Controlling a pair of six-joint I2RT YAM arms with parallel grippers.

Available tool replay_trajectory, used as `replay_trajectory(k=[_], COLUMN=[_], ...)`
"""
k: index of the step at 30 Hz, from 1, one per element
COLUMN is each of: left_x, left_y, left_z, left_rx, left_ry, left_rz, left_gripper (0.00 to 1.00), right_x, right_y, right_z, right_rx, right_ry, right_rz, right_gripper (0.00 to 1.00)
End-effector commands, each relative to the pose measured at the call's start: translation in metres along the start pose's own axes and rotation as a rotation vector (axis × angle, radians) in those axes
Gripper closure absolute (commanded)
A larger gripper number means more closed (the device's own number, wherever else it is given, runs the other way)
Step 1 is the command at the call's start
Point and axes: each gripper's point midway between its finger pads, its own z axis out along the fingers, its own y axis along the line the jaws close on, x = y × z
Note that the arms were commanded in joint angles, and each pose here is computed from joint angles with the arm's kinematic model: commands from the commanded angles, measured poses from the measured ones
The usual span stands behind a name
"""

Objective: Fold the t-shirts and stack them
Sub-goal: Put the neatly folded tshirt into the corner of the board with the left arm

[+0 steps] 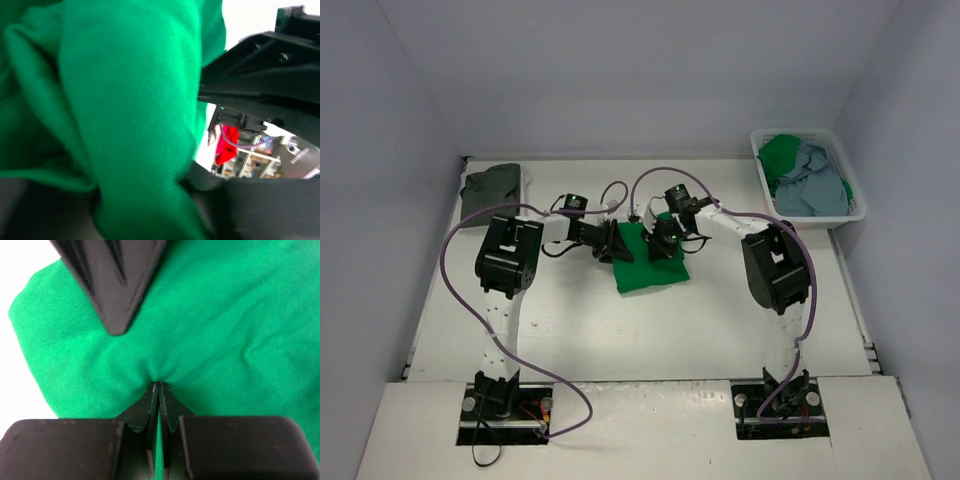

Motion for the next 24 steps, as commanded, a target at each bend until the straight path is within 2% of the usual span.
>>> replay_trajectory(k=[1,8,12,14,15,24], left_x=[-0.019,-0.035,-0.067,-0.063,-0.075,-0.064], left_y=[0.003,0.001,-0.011,-0.009,-0.021,-0.038], left_z=[0.006,-0.01,-0.041,-0.051,-0.06,-0.089], left_rx=[-0.057,-0.066,-0.102,-0.16,-0.172,-0.281], left_ry=[-0.043,-0.05,-0.098,-0.056,-0.067,0.002], left_rz=[0.086,0.106,0.161,0.176,0.229,0.324], left_gripper=[0.73,1.0,1.0,1.0,1.0,1.0], right_x=[-0.015,-0.012,-0.011,-0.013,-0.013,-0.024], right_y=[0.001,0.004,0.005,0.005,0.004,-0.001], right_z=[-0.002,-0.005,-0.016,-0.029,-0.033,-0.099], right_rx=[-0.018,-0.02,-0.002,0.009,0.012,0.092], right_ry=[-0.053,-0.05,-0.05,-0.064,-0.07,-0.162], right_rz=[-0.031,-0.035,-0.048,-0.053,-0.053,-0.057], right_gripper=[1.0,1.0,1.0,1.0,1.0,1.0])
